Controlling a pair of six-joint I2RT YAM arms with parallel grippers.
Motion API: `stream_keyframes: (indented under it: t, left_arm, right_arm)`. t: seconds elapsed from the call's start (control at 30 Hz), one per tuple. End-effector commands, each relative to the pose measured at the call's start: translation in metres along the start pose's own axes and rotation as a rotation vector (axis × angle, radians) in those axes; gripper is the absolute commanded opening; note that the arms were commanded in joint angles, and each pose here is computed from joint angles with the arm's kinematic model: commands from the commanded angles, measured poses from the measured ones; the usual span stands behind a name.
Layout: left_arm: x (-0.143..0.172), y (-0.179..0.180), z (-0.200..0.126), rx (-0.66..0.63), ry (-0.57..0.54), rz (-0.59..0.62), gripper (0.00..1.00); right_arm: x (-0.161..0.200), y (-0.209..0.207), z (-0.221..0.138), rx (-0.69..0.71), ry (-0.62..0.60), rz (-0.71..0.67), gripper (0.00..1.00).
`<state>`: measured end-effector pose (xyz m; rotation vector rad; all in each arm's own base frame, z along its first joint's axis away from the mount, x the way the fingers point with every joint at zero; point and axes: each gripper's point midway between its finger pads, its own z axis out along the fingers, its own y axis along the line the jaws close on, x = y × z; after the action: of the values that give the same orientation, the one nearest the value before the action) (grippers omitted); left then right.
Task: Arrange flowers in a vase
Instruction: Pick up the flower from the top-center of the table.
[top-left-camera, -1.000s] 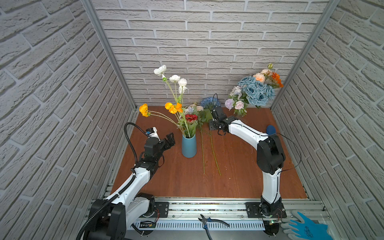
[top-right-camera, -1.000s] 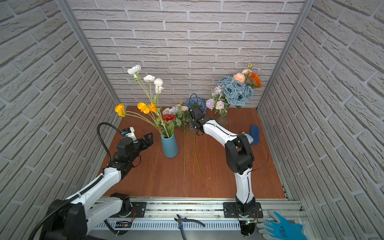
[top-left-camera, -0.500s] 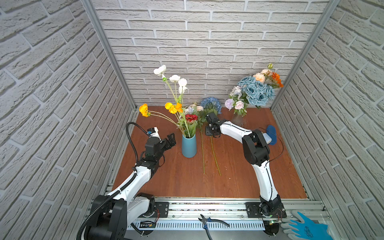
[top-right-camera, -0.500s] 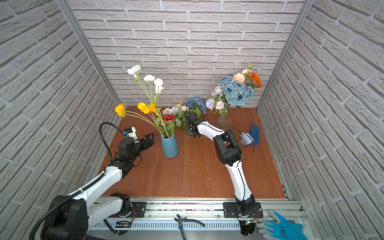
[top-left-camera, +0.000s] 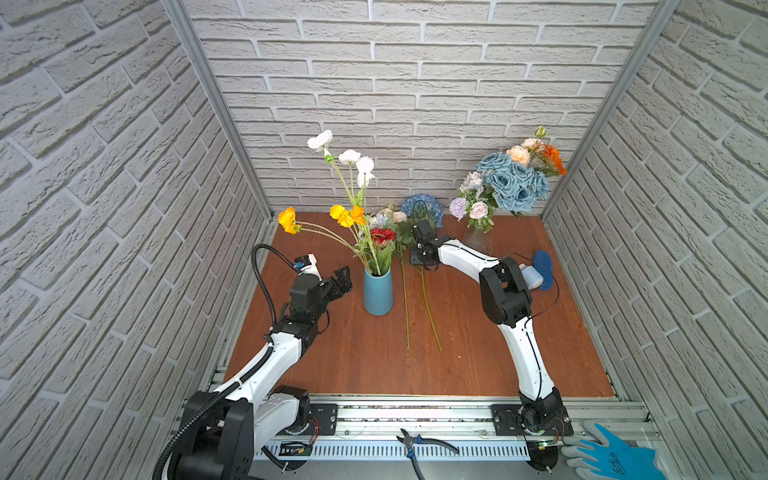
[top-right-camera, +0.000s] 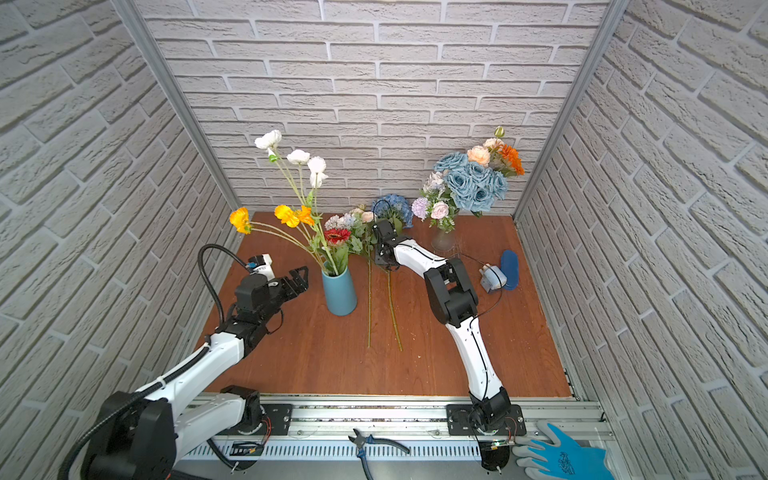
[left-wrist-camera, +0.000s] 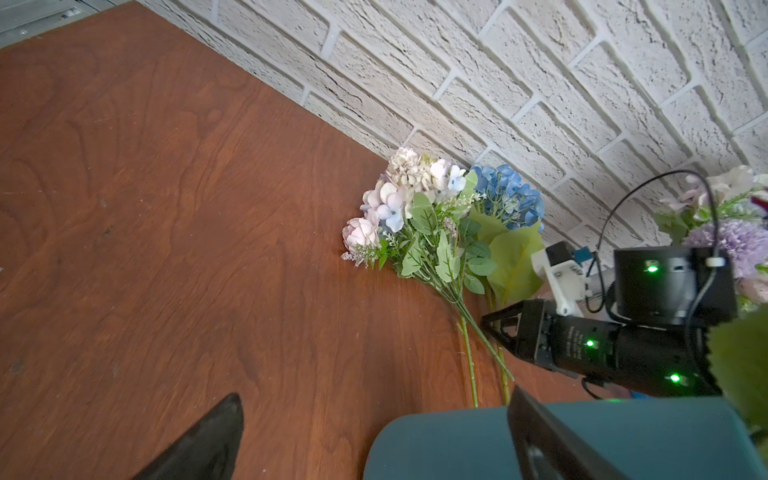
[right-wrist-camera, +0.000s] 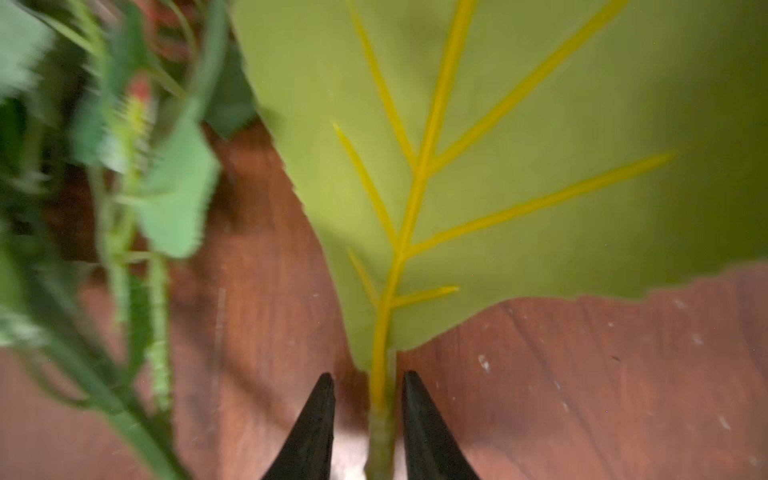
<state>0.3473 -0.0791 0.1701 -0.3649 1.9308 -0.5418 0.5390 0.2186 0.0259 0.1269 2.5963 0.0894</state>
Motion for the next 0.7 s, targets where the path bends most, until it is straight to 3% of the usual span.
stream_keyframes:
  t: [0.0,0.17,0.33,0.67]
  left_arm:
    - [-0.018,-0.014,-0.006,0.046,-0.065,0.002,0.98]
    - [-0.018,-0.014,-0.011,0.042,-0.071,0.005,0.98]
    - [-0.02,-0.014,-0.013,0.041,-0.079,0.007,0.98]
    - [-0.022,-0.017,-0.014,0.051,-0.088,0.002,0.98]
  right_arm:
    - [0.008,0.0,0.008,-0.011,0.042,-0.015,0.24]
    - [0.009,-0.003,0.001,-0.001,0.045,-0.034,0.06]
    - [-0.005,-0.009,-0.027,0.016,-0.006,-0.059,0.06]
    - [-0.025,-0.015,-0.123,-0.067,-0.159,-0.139,0.06]
